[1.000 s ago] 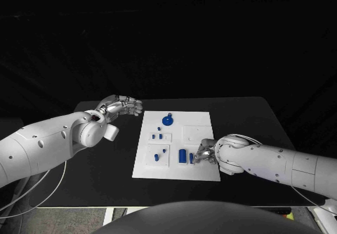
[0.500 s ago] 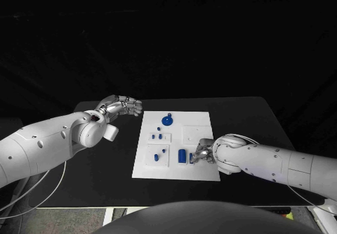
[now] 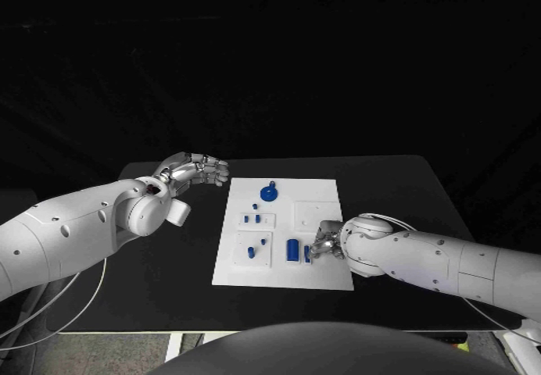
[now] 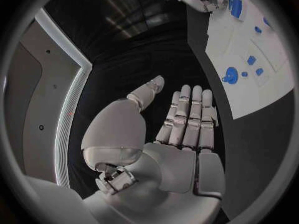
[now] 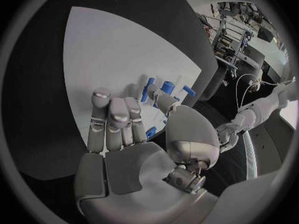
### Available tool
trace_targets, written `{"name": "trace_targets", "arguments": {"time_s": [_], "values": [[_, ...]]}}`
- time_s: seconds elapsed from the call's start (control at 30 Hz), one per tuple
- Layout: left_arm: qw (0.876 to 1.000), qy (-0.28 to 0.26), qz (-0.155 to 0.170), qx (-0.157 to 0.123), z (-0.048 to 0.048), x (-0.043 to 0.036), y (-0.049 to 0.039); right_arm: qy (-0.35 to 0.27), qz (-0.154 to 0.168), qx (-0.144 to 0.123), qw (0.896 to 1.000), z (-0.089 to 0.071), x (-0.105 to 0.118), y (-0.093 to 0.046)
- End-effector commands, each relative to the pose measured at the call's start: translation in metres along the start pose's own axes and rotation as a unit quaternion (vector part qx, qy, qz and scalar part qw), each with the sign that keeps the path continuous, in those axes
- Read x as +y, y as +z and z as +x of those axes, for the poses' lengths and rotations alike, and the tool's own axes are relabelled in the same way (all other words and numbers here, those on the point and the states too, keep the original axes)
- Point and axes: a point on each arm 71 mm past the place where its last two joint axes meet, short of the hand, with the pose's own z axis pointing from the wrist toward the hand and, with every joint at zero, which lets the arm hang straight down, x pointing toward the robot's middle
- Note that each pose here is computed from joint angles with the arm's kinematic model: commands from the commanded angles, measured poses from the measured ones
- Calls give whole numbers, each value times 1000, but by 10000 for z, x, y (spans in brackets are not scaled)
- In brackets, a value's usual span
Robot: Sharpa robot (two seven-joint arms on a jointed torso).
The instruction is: Assemble the parts on the task board
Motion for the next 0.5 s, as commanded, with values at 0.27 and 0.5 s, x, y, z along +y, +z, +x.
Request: {"name": "trace_targets", "arguments": {"time_s": [0.27, 0.5], "values": [[1000, 0, 6, 4, 6, -15, 4, 22, -21, -8, 1000, -15, -26, -25], [1000, -1, 7, -11, -36, -12, 12, 111, -86, -41, 989, -203, -4, -74]]}}
